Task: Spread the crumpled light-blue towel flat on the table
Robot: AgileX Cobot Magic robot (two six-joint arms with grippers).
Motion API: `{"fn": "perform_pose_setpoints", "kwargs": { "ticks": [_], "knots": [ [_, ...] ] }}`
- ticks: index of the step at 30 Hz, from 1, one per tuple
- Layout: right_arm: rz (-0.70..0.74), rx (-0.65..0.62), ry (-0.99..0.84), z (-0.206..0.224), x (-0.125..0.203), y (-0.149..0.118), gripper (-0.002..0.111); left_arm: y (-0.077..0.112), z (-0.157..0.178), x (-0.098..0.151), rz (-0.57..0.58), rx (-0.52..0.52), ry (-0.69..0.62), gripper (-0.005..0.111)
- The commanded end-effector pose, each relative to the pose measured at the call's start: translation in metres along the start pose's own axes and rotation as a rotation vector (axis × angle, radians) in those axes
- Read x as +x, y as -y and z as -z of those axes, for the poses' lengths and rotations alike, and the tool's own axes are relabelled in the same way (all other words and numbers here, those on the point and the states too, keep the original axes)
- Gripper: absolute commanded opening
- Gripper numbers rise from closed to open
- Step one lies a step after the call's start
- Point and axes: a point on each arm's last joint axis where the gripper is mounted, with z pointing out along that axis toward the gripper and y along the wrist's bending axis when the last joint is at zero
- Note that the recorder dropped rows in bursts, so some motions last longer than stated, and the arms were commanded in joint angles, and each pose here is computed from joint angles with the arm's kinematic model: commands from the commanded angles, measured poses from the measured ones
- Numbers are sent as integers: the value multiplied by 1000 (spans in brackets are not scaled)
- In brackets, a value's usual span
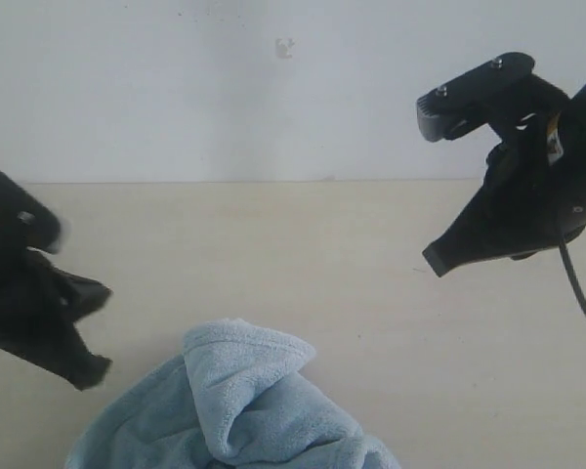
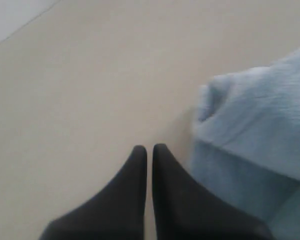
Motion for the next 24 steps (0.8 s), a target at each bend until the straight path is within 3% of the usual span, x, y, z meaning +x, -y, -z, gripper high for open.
{"fn": "perform_pose_setpoints", "kwargs": {
  "ticks": [1, 3, 7, 13, 17, 20, 24],
  "knots": [
    [18, 1, 35, -3, 3, 0, 0, 55, 3, -21, -193, 177, 72, 4],
    [17, 2, 35, -2, 2, 0, 0, 80, 11, -24, -267, 248, 74, 4],
    [13, 2, 35, -2, 3, 0, 0, 112, 27, -18, -355, 323, -3, 4],
    [2, -3, 28, -2, 3, 0, 0, 136, 53, -7, -422, 382, -122, 4],
    [-5, -10, 27, -2, 3, -1, 0, 153, 65, 3, -376, 476, -184, 6],
    [-22, -24, 26, -2, 3, -2, 0, 164, 65, 15, -446, 556, -144, 15],
    [-31, -33, 32, -2, 3, -3, 0, 170, 60, 26, -528, 591, -165, 36]
  ]
}}
